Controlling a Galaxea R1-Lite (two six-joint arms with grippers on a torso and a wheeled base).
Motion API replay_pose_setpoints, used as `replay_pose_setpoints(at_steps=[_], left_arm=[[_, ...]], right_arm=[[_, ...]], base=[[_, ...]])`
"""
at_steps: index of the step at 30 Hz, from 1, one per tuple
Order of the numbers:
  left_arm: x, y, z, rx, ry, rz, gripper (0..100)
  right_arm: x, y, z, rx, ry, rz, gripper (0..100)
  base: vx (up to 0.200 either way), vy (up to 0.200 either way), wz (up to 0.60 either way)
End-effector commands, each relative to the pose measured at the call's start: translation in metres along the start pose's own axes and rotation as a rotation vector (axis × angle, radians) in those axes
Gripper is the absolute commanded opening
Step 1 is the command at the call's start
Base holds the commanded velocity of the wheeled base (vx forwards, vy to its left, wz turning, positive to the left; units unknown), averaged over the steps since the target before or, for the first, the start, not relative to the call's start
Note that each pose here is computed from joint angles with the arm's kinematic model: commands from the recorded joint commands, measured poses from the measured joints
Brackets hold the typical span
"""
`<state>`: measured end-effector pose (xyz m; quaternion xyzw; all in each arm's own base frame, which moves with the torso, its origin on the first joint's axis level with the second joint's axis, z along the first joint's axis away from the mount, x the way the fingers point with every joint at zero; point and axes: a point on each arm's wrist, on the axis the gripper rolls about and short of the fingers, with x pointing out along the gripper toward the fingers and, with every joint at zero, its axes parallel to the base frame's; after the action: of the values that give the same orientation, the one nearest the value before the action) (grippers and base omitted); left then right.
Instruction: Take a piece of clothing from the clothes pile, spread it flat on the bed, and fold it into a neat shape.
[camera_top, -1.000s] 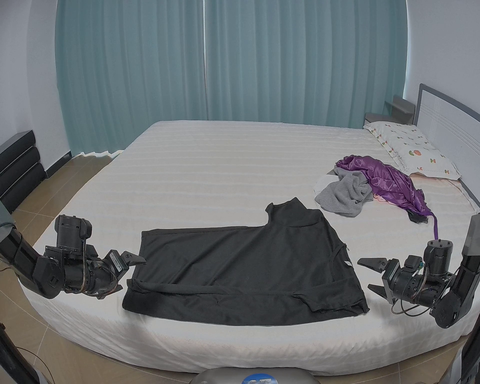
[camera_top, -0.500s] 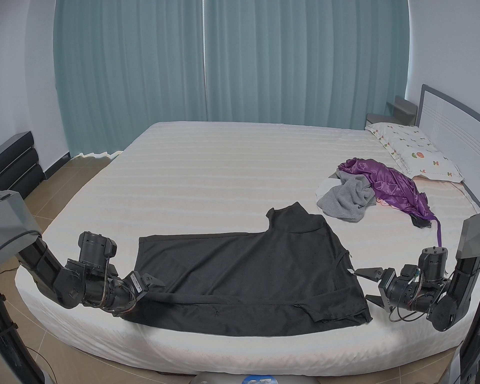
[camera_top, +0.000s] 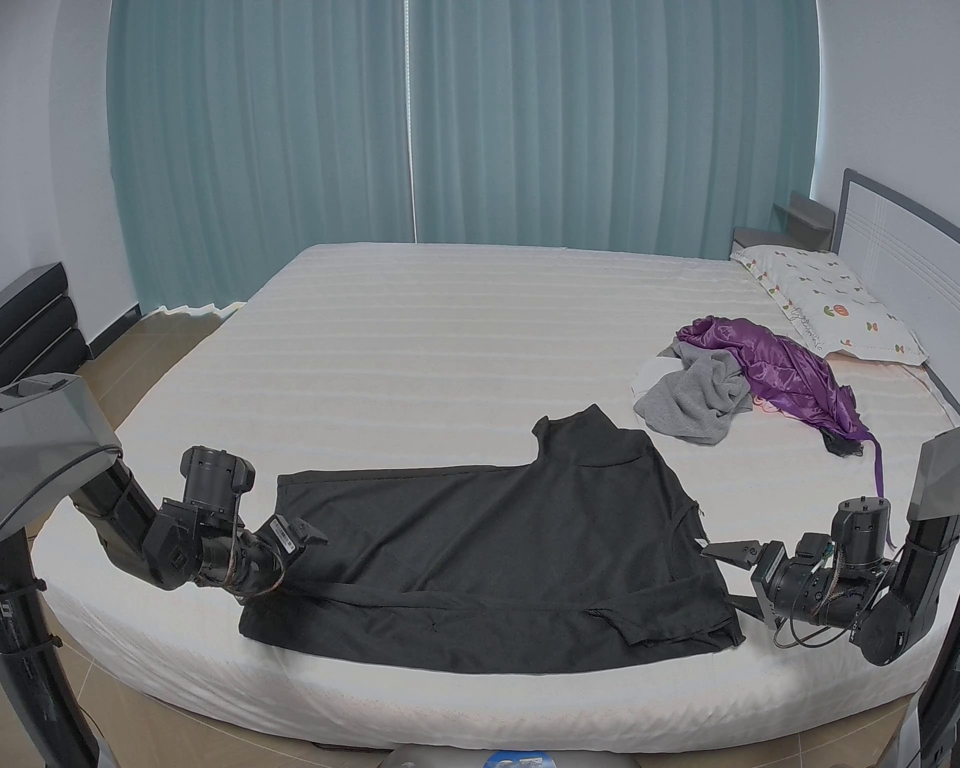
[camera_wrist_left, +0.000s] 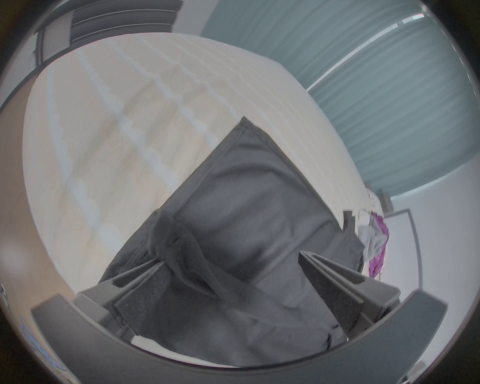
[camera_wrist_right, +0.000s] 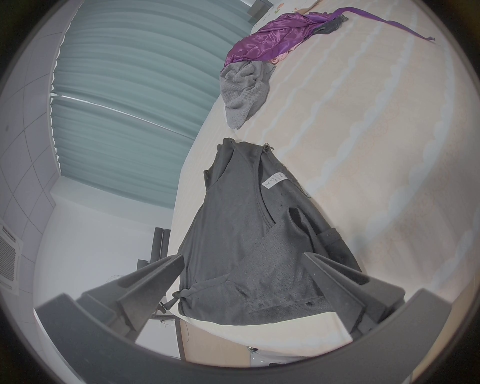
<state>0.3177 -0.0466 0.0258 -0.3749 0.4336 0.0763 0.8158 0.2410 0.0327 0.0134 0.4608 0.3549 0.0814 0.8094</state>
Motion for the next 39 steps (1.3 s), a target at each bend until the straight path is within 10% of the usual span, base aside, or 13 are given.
replay_pose_setpoints(at_steps=[1,19,28,39], left_arm=[[0.009,-0.006,0.014,-0.057,-0.040,-0.016,100],[0.002,0.009,0.044,-0.199,-0.166,-0.130,100],[-0.005,0.016,0.031,0.011,-0.091,-0.145,100],[0.014,0.017,0.027,0.034,-0.081,-0.106,100]], right_arm=[[0.002,-0.002,-0.001,-0.001,0.006,-0.005,100],[0.003,-0.007,-0.006,-0.028,-0.024,0.030,100],[0.000,-0.005,-0.003,-0.031,-0.044,0.040,100],[0.000,-0.005,-0.003,-0.033,-0.043,0.040,100]], base=[[0.000,0.000,0.00],[0.000,0.000,0.00],[0.000,0.000,0.00],[0.000,0.000,0.00]])
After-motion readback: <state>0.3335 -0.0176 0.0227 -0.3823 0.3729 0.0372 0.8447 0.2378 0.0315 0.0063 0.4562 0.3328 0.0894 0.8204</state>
